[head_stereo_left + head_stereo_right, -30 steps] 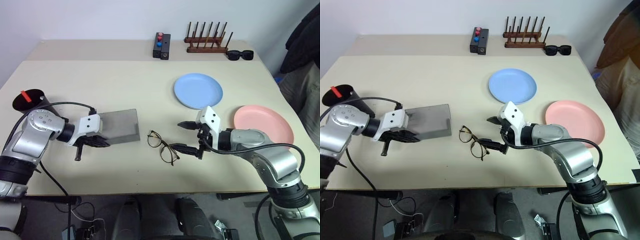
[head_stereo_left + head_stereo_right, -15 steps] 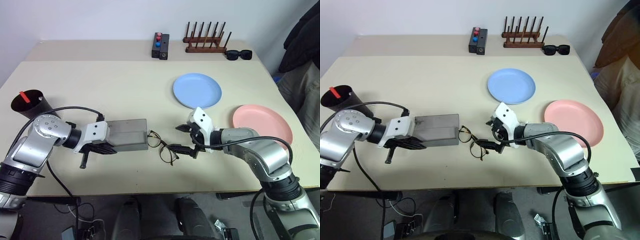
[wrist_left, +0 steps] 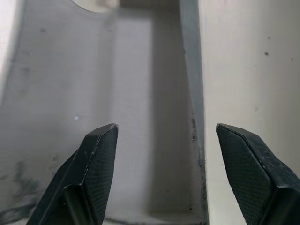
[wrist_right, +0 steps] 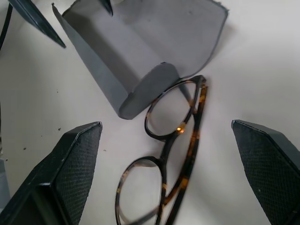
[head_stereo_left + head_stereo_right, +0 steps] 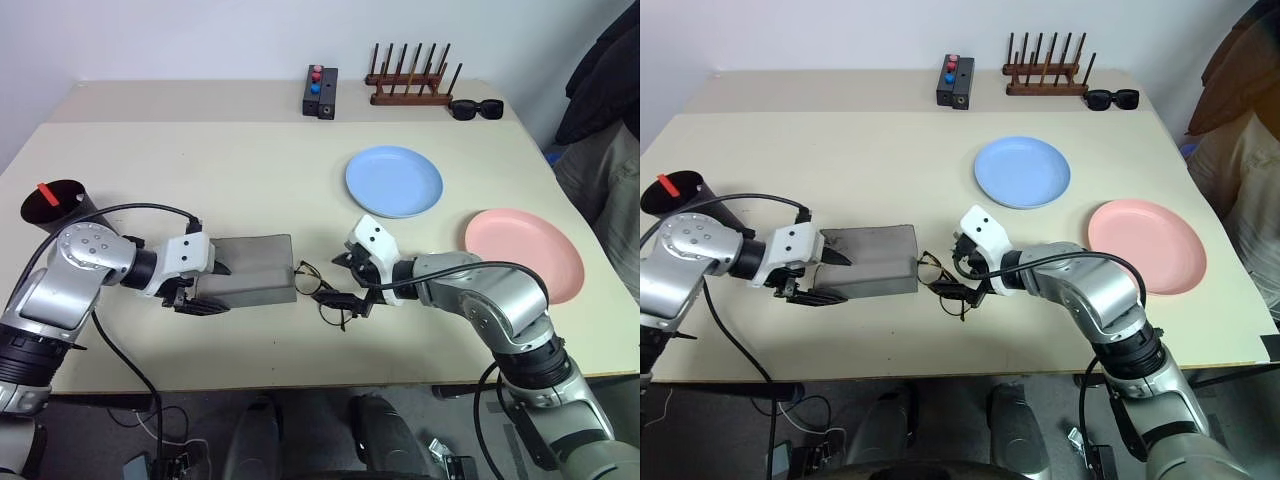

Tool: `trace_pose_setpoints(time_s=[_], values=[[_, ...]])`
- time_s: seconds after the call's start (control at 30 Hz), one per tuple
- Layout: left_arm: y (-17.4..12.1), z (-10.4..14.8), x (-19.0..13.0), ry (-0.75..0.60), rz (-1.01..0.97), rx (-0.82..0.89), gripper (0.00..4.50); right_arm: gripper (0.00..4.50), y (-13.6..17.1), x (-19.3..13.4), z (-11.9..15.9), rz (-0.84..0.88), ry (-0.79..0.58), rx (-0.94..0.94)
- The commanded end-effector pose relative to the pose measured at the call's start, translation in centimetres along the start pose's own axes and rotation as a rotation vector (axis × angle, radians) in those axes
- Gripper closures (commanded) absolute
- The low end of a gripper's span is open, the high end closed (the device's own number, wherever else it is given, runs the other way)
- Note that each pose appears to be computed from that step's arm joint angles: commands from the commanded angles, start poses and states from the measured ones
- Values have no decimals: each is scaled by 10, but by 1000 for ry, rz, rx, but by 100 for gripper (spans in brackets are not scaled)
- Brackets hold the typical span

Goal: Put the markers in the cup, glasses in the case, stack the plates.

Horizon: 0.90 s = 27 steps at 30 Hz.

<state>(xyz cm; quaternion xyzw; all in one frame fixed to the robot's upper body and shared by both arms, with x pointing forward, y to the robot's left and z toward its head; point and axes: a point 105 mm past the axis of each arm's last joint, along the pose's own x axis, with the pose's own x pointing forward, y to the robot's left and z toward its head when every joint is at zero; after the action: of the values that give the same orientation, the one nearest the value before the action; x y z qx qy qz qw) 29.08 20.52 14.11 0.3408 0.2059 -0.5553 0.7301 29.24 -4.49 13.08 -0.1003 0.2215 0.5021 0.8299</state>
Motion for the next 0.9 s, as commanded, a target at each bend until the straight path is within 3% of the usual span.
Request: trace_pose_setpoints(time_s=[0.03,0.23,0.27,0.37,0.57,0.9], values=[[8,18,-19,-80,88,6,110,0,-1,1,5,-29,5,-18],[-7,20,-22,-87,90,-1,110,0,-8,2,-5,-76,50,19],[-11,20,-20,-87,83,-2,105,25,-10,3,-7,-86,58,23],[-19,19,-15,-82,70,-5,103,137,-13,3,-9,-104,67,31],[-26,25,-8,-116,68,-17,103,448,-20,0,-10,-145,84,17],[-25,26,-8,-125,88,-23,103,448,-30,-6,-2,-185,86,-81]])
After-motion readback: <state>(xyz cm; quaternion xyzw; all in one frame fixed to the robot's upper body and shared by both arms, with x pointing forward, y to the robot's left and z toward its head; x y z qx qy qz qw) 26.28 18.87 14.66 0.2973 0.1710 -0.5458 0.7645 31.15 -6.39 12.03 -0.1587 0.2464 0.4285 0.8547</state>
